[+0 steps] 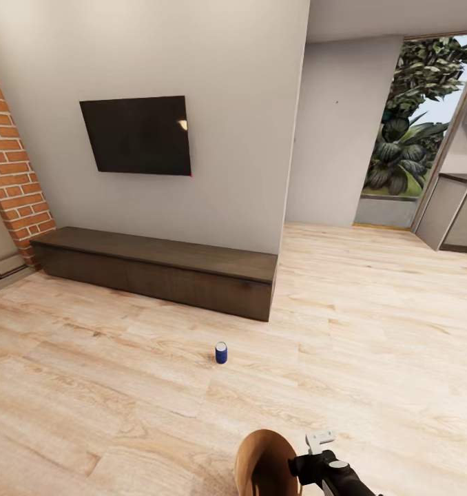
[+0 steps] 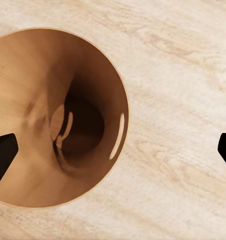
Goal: Put the three can of soda from the living room inside the tash can in the kitchen.
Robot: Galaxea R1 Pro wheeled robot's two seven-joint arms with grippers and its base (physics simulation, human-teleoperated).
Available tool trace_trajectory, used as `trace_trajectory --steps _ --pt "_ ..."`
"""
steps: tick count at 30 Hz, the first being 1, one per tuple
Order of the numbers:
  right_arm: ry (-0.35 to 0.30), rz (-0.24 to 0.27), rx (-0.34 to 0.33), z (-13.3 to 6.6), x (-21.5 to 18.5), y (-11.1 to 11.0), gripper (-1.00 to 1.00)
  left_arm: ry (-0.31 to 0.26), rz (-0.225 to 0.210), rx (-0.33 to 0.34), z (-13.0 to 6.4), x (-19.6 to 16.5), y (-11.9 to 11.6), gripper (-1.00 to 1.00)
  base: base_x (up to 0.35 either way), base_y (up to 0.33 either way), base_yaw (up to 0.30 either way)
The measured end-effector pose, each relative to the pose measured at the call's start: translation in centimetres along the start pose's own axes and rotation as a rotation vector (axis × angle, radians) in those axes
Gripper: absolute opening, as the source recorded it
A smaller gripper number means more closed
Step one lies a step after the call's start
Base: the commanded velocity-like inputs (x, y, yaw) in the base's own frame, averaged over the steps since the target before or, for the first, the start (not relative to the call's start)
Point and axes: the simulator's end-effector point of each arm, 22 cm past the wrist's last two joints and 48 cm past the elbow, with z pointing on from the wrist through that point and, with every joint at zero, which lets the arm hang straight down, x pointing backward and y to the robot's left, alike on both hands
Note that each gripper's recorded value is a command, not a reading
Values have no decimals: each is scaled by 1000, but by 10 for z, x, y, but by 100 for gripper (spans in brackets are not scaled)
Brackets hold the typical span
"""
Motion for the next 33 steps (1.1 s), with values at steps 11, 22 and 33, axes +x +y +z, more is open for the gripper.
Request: trace_trajectory --steps 11,22,33 --pt "0 0 0 0 0 0 100 0 0 0 0 0 0 100 0 0 0" --pt "0 0 0 0 0 0 100 0 0 0 0 0 0 100 6 0 0" --pt "0 1 0 0 0 0 100 0 0 -1 0 0 0 100 169 0 0"
